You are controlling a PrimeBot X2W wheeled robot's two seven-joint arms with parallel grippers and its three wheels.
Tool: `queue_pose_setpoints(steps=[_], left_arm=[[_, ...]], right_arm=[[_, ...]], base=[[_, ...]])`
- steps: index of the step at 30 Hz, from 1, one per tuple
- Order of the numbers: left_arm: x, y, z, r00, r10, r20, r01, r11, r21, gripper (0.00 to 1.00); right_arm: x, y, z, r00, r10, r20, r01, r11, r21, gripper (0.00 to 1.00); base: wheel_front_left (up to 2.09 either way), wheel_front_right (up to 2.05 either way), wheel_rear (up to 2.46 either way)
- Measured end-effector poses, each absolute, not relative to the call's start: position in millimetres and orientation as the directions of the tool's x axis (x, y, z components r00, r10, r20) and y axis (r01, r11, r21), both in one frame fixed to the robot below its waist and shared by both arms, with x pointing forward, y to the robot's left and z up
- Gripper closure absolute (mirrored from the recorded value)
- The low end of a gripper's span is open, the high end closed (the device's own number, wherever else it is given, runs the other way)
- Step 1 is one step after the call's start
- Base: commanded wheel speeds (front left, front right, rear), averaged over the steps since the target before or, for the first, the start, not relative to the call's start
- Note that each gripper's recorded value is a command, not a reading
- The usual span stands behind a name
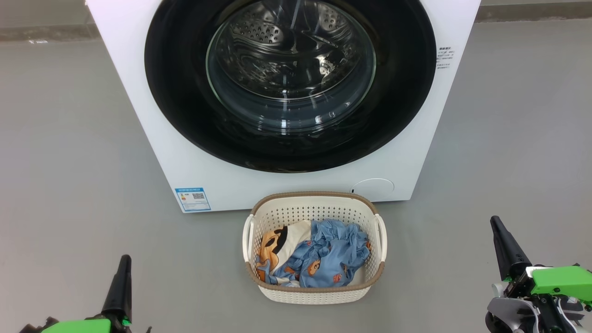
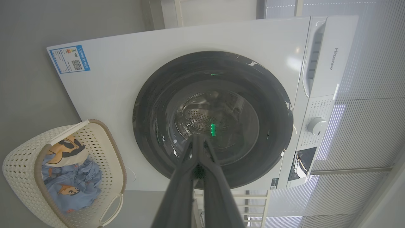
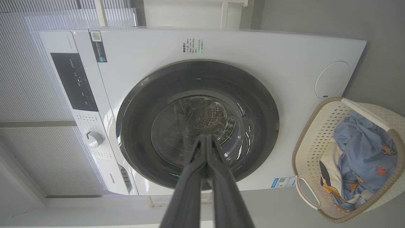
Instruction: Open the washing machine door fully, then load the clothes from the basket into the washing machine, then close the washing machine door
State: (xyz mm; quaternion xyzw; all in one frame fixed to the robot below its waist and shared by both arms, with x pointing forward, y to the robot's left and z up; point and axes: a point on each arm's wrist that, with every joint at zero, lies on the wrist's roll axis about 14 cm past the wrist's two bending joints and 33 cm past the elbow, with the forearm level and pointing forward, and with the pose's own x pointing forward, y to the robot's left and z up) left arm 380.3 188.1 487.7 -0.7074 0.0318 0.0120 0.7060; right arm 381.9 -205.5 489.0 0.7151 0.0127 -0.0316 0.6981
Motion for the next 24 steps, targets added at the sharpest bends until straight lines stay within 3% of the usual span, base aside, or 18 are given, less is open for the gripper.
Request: queue_pose_setpoints(steps=[24], left_arm=[[380.3,188.1,487.7,0.998,-0.028,-0.062,-0.062,-0.001,-0.998,1.00]], right_arm=[[381.9,-205.4,489.0,0.998,-0.026,-0.063,0.062,-0.025,0.998,1.00]], base=[[0.00,0.00,0.00]])
